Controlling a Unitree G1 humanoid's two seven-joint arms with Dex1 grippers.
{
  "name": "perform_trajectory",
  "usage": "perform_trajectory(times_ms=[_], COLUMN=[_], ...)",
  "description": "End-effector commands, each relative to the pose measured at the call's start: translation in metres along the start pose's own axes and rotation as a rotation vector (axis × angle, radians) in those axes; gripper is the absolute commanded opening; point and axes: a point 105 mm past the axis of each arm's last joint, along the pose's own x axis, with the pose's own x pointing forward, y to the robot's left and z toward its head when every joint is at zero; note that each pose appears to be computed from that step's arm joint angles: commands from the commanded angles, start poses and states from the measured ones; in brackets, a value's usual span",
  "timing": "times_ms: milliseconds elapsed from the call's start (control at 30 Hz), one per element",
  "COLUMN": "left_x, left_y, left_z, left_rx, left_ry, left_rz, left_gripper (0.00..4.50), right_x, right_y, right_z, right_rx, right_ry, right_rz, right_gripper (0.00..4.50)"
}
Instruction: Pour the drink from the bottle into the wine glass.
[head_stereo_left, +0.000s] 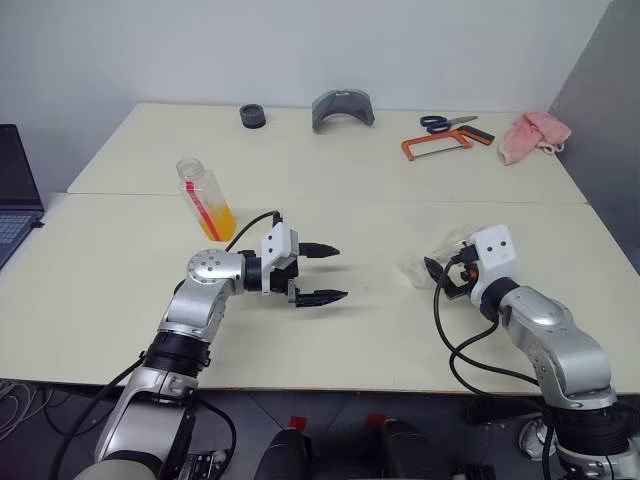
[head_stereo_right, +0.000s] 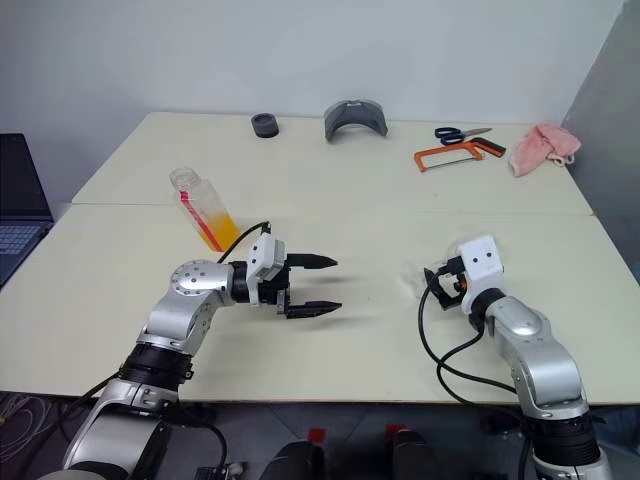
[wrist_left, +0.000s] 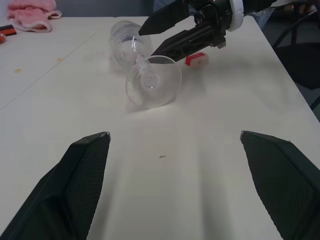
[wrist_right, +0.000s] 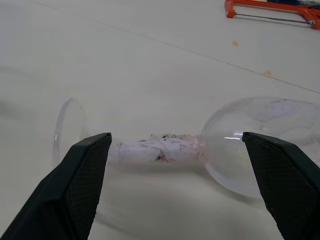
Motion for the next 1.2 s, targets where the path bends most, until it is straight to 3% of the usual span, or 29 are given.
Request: perform_trajectory(times_ms=[33, 267, 567, 667, 1167, 1200], left_x=[-0.005, -0.006, -0.004, -0.006, -0.006, -0.006], left_y=[0.007, 0.007, 0.001, -0.001, 0.002, 0.002], left_z=[0.015, 0.018, 0.02, 0.021, 0.024, 0.023], left_rx=[0.035, 0.034, 0.028, 0.027, 0.044, 0.044], left_ry=[-0.019, -0.015, 0.006, 0.017, 0.031, 0.031], left_rz=[0.015, 0.013, -0.053, -0.084, -0.091, -0.09], left_gripper=[4.5, 4.5, 4.5, 4.5, 4.5, 4.5], right_x=[-0.006, -0.019, -0.027, -0.021, 0.014, 0.015], right_y=[-0.012, -0.023, -0.015, -0.013, -0.009, -0.008], right_z=[0.007, 0.017, -0.003, -0.003, -0.014, -0.013], right_rx=[-0.018, 0.041, 0.704, 0.826, 1.136, 1.151], right_ry=[-0.025, -0.025, 0.156, 0.183, 0.206, 0.204], right_rz=[-0.029, -0.012, 0.061, 0.058, 0.012, 0.016], right_gripper=[4.47, 4.47, 4.47, 4.47, 4.47, 4.31])
